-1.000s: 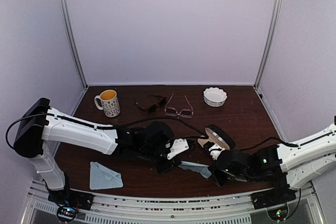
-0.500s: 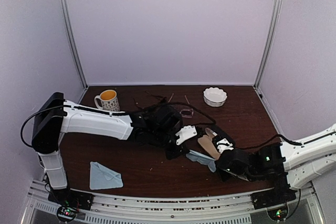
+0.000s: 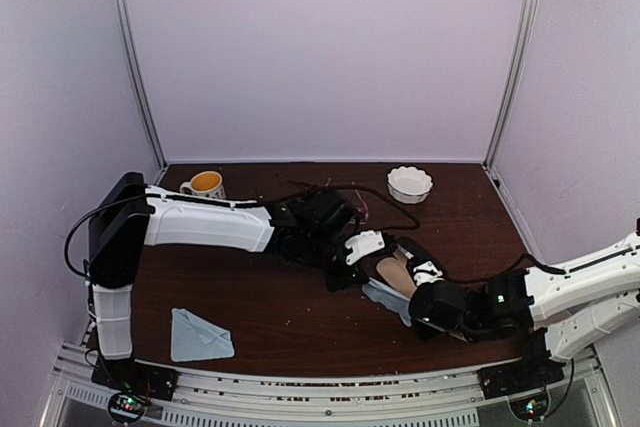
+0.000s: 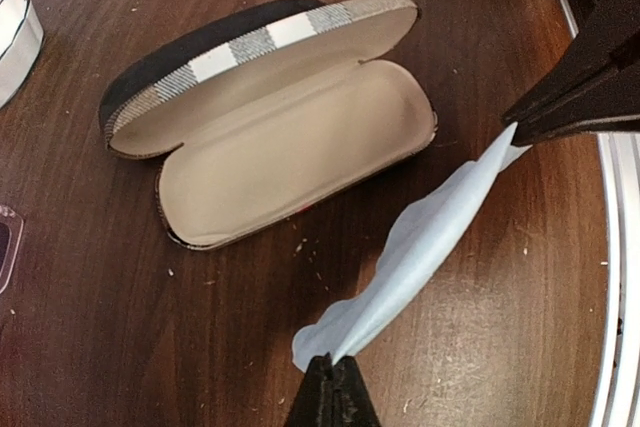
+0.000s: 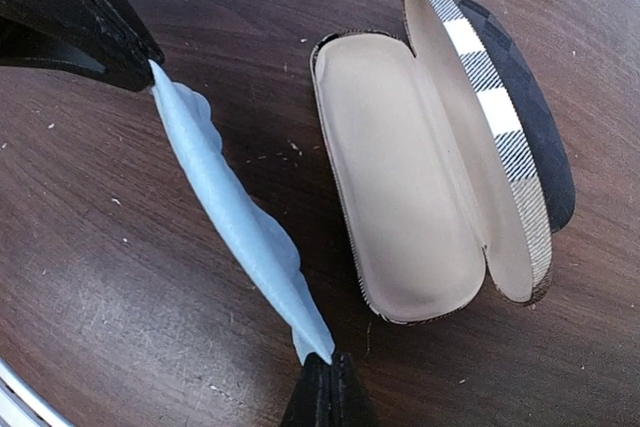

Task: Organize the sunglasses
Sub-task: Place the folded cleaning cloth in the sunglasses case.

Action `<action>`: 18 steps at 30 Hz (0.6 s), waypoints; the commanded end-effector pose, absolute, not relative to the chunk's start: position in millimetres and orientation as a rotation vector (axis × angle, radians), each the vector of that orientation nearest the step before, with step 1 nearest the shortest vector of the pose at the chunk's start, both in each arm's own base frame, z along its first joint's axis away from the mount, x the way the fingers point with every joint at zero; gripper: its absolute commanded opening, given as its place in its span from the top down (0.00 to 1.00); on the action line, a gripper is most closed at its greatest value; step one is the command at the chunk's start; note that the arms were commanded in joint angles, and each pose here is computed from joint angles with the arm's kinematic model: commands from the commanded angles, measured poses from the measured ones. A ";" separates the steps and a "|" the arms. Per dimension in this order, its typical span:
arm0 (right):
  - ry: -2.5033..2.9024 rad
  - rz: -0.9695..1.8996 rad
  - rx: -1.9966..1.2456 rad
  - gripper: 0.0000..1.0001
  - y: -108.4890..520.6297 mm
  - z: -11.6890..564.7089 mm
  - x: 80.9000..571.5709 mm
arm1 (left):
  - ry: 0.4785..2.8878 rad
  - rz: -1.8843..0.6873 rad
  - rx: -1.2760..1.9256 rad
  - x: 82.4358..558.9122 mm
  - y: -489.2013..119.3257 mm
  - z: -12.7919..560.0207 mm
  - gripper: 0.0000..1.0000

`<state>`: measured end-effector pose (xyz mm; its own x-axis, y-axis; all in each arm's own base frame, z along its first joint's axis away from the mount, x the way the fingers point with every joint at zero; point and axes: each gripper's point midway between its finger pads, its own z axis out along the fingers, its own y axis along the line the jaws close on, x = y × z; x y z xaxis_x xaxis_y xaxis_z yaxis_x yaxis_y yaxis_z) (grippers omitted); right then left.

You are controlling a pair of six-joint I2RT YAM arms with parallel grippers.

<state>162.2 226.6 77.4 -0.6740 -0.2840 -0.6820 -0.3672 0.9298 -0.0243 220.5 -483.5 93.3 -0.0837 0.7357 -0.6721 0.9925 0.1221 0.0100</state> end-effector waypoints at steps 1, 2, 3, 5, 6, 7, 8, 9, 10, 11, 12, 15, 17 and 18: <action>2.350 0.096 -0.431 1.00 223.6 78.4 169.4 | 1.859 -0.649 1.668 232.1 -489.2 97.7 1.00; 2.349 0.092 -0.432 1.00 224.1 78.4 170.3 | 1.857 -0.649 1.665 234.1 -490.4 98.3 1.00; 2.349 0.080 -0.433 1.00 223.4 77.7 171.5 | 1.859 -0.646 1.665 235.9 -490.9 97.3 1.00; 2.349 0.063 -0.437 1.00 223.1 77.1 173.6 | 1.863 -0.646 1.662 240.2 -492.4 95.9 1.00; 2.348 0.058 -0.436 1.00 223.1 77.5 175.0 | 1.862 -0.648 1.660 241.9 -493.6 96.0 1.00; 2.350 0.050 -0.436 1.00 222.6 77.1 176.3 | 1.861 -0.649 1.656 244.0 -494.3 96.7 1.00; 2.352 0.042 -0.434 1.00 221.8 76.4 177.7 | 1.860 -0.650 1.656 245.4 -495.3 97.1 1.00; 2.354 0.033 -0.432 1.00 220.5 75.8 179.0 | 1.860 -0.646 1.654 247.3 -495.8 97.4 1.00; 2.355 0.027 -0.427 1.00 219.4 75.6 180.4 | 1.858 -0.643 1.651 249.2 -496.4 98.3 1.00; 2.354 0.022 -0.425 1.00 218.8 75.8 181.7 | 1.857 -0.640 1.650 251.3 -496.7 98.9 1.00; 2.355 0.015 -0.424 1.00 217.8 75.3 182.9 | 1.855 -0.637 1.649 253.5 -497.0 99.3 1.00; 2.354 -0.007 -0.417 1.00 214.0 74.9 187.0 | 1.870 -0.611 1.641 262.2 -496.4 97.3 1.00; 2.354 -0.028 -0.415 1.00 211.1 74.0 189.9 | 1.871 -0.608 1.642 265.3 -497.6 97.0 1.00; 2.355 -0.037 -0.413 1.00 209.9 73.6 191.4 | 1.871 -0.606 1.641 266.7 -498.4 97.0 1.00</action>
